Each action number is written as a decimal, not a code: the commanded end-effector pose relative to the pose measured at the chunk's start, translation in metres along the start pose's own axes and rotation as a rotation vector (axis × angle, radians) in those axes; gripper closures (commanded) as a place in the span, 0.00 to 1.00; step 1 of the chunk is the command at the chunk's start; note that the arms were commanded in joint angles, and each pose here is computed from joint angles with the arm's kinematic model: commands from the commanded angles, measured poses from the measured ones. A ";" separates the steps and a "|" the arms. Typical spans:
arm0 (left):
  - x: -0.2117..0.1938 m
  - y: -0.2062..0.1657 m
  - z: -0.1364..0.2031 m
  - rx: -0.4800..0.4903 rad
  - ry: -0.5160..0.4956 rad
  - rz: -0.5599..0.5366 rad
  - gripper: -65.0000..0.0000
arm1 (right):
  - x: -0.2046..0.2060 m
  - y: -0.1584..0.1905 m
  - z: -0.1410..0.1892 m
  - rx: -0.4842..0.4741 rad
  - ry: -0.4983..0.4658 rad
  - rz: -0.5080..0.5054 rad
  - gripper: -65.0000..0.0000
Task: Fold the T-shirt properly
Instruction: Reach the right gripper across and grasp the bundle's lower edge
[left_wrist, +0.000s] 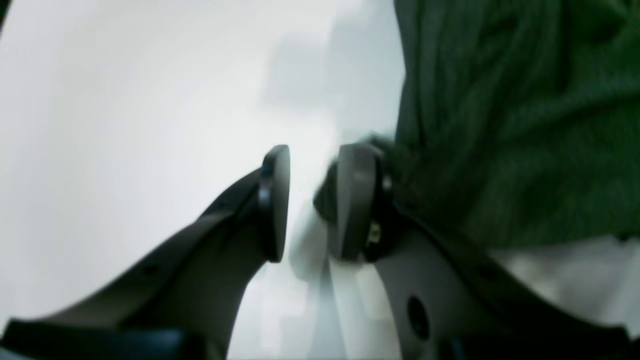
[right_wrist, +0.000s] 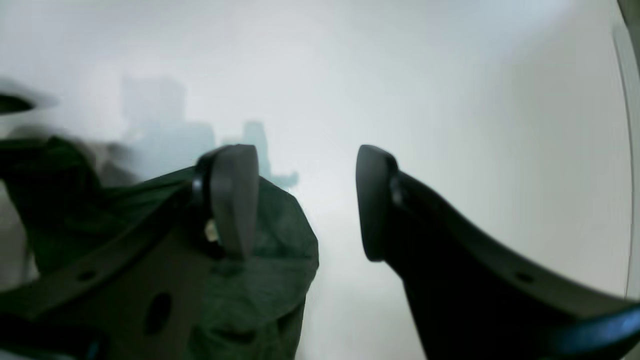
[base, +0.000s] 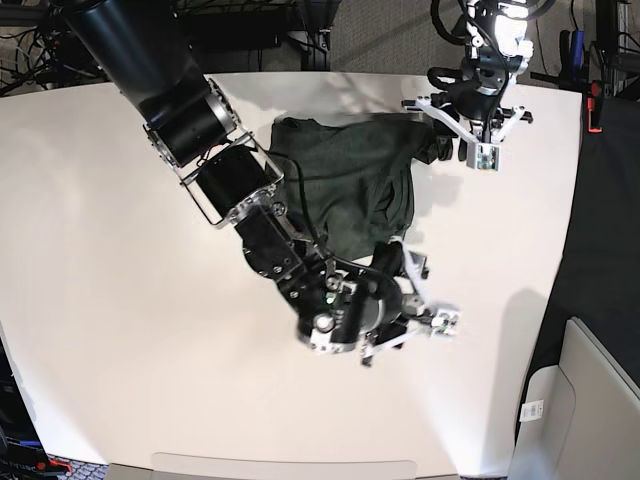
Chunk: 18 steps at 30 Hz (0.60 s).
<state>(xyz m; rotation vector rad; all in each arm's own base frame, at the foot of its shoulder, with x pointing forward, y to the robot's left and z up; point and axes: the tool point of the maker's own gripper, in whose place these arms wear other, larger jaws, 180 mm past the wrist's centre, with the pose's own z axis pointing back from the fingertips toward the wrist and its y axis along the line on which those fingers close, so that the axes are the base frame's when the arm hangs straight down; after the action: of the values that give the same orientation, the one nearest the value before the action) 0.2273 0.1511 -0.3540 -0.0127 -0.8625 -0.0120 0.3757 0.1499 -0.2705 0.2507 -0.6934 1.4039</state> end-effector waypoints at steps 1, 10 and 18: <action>0.013 0.001 0.002 0.003 -0.046 -0.005 0.74 | 0.013 -0.011 0.010 -0.036 -0.019 0.042 0.55; 0.026 0.000 -0.002 0.000 -0.077 -0.006 0.74 | 0.007 0.015 -0.005 0.006 0.040 0.134 0.55; 0.023 -0.003 -0.005 -0.002 -0.068 0.013 0.74 | -0.012 0.026 -0.019 -0.049 0.165 0.267 0.54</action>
<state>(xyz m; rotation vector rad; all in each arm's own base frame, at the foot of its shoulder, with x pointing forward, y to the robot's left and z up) 0.2400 0.1464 -0.3494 -0.0267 -0.8879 0.0024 0.3522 0.1433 -0.3166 -0.0086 -0.5819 1.6298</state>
